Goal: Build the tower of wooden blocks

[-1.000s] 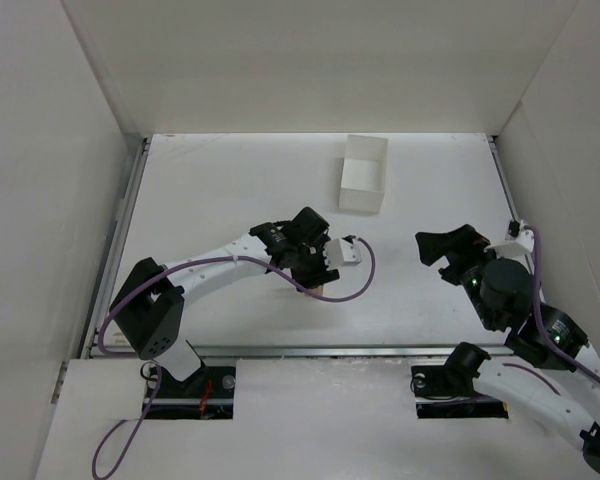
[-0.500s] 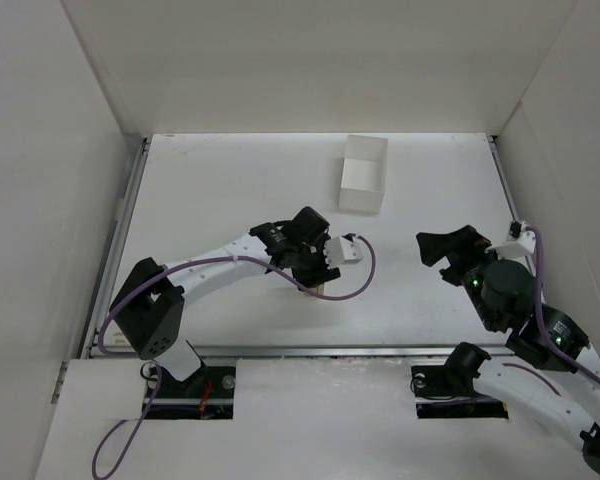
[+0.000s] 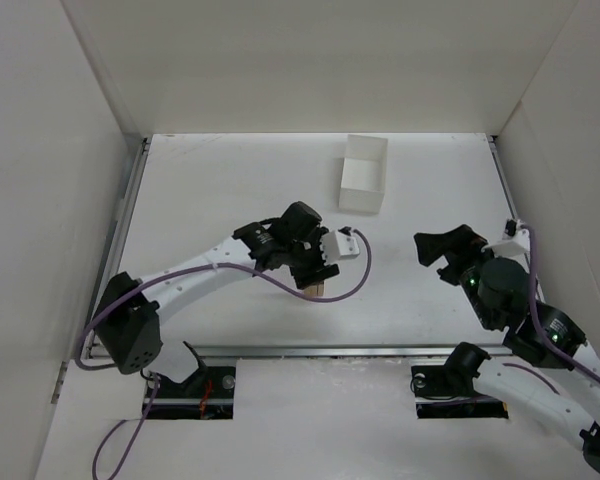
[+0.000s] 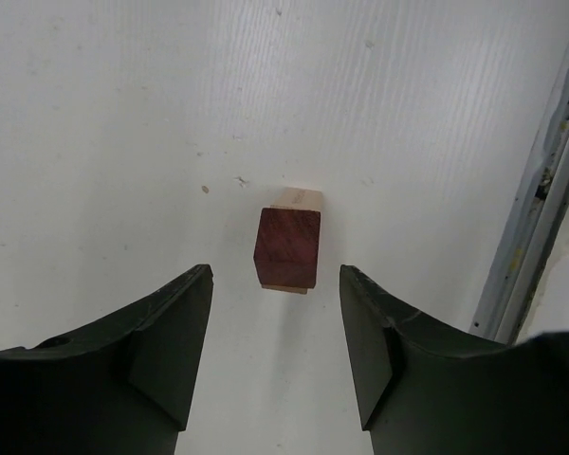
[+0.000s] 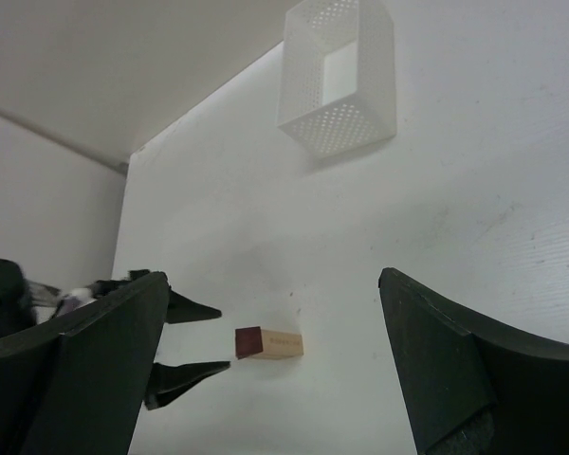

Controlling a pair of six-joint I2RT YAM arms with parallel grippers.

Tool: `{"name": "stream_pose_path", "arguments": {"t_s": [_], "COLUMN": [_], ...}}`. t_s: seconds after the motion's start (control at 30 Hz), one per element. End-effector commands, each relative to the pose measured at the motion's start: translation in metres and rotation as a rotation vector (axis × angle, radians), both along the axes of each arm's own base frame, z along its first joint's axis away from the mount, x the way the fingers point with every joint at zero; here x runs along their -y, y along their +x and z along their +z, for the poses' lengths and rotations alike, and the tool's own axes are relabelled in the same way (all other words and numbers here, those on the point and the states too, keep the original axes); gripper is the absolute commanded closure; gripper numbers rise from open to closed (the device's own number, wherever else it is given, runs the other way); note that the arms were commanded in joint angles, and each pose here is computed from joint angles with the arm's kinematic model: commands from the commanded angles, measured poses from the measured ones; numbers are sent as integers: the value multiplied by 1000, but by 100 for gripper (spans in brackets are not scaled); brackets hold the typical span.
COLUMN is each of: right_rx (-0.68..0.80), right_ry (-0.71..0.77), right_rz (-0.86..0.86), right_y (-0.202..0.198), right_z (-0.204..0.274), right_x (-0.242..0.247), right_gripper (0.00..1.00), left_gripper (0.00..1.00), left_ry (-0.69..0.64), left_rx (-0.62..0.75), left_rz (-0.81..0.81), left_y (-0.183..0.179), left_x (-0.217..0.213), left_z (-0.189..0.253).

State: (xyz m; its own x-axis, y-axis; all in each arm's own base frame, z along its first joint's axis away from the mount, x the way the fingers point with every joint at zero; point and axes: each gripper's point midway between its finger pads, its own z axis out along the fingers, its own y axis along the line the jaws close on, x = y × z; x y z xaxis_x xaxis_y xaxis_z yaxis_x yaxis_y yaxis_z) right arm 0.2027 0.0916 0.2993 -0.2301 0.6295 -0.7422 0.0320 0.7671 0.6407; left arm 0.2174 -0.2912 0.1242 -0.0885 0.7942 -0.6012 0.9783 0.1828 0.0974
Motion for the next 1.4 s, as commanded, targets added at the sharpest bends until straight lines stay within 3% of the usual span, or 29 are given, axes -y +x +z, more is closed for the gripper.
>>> {"name": "stream_pose_path", "arguments": {"t_s": [0.0, 0.2, 0.33, 0.37, 0.5, 0.53, 0.63, 0.8, 1.1, 1.37], "right_rx": [-24, -39, -49, -54, -83, -77, -97, -103, -111, -115], "right_ry": [-60, -104, -143, -153, -193, -188, -216, -236, -320, -310], "right_rz": [20, 61, 53, 42, 16, 15, -2, -17, -11, -40], "right_y": [5, 10, 7, 5, -1, -3, -12, -18, -10, -2], "right_z": [-9, -8, -9, -6, -6, 0, 6, 18, 25, 34], "right_x": [-7, -18, -12, -7, 6, 8, 22, 32, 29, 26], "right_gripper": [2, 1, 1, 0, 0, 0, 0, 0, 0, 0], "left_gripper": [47, 47, 44, 34, 12, 2, 0, 0, 0, 0], "left_ry": [-130, -186, -161, -167, -134, -120, -78, -61, 27, -41], "left_rx": [55, 104, 253, 325, 611, 670, 786, 661, 601, 529], "left_rz": [-5, 55, 213, 260, 522, 578, 787, 970, 1169, 1207], "left_y": [-3, -7, 14, 19, 44, 51, 51, 31, 6, -4], "left_x": [9, -5, -48, -68, -143, -157, -213, -250, -305, -306], "left_z": [51, 93, 117, 132, 156, 150, 159, 130, 105, 98]}}
